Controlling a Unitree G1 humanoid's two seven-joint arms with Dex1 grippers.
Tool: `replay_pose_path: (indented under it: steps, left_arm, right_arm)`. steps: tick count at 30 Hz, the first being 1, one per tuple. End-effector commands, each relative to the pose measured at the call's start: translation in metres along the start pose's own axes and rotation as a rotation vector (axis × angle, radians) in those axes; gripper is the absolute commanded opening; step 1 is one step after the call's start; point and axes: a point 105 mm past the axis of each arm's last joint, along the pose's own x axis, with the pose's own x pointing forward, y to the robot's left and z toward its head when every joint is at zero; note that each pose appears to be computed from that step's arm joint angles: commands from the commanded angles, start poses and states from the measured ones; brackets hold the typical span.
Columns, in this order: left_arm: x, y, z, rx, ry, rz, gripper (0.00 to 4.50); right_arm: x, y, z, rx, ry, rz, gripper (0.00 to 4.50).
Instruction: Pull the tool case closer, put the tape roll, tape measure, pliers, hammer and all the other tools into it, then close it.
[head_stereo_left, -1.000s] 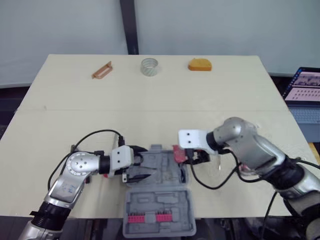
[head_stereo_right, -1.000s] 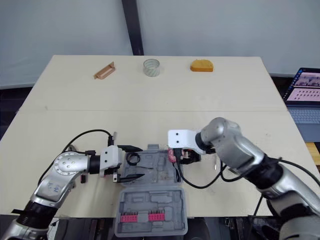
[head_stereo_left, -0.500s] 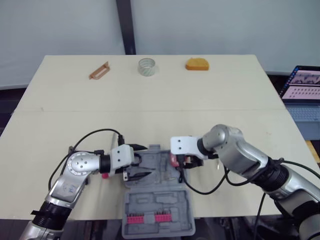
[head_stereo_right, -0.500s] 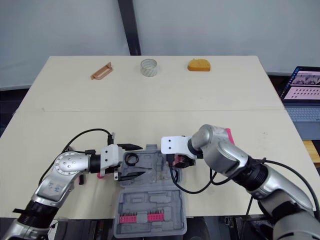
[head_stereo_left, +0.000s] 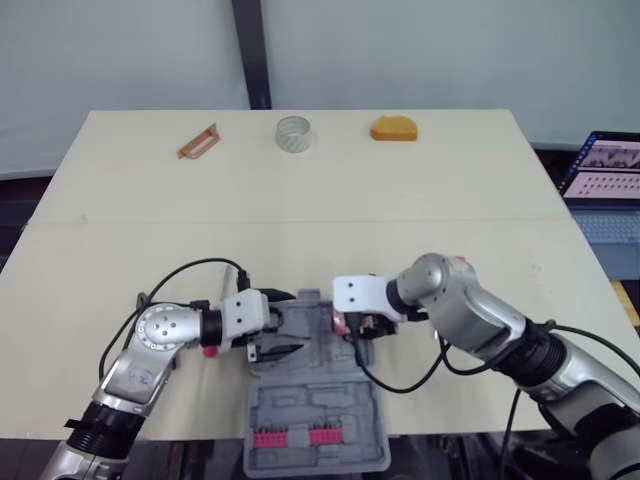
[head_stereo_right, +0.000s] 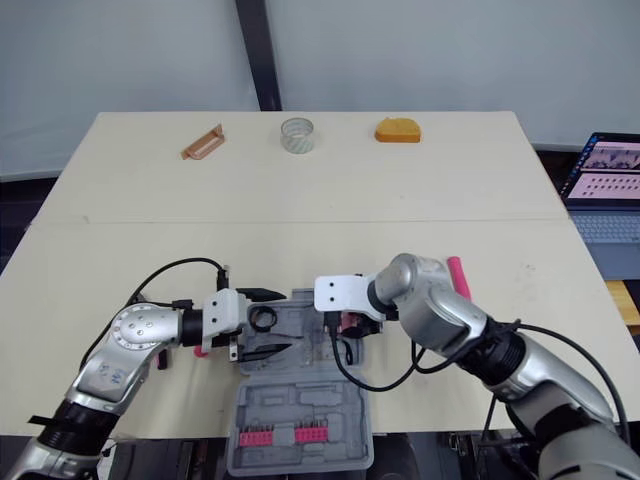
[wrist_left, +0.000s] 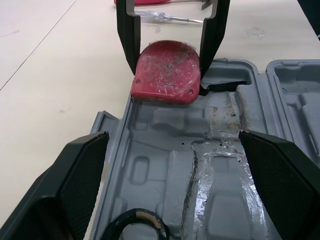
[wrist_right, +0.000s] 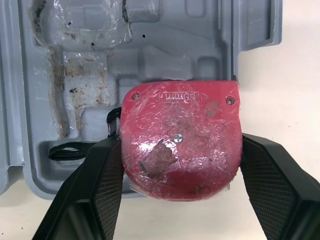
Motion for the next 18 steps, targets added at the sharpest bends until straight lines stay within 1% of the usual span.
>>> replay_pose_path:
  steps: [1,18]
  left_arm:
    - [0.0003,0.0015,0.0072,0.033,-0.021,0.008,4.5]
    - [-0.0004,0.0011,0.0068,0.034,-0.016,0.004,4.5]
  right_arm:
    - [0.0022,0.0028,0.0042,-0.035,-0.009,0.0,2.93]
    - [0.0062,0.0012,0.0052,-0.044,-0.014,-0.009,2.93]
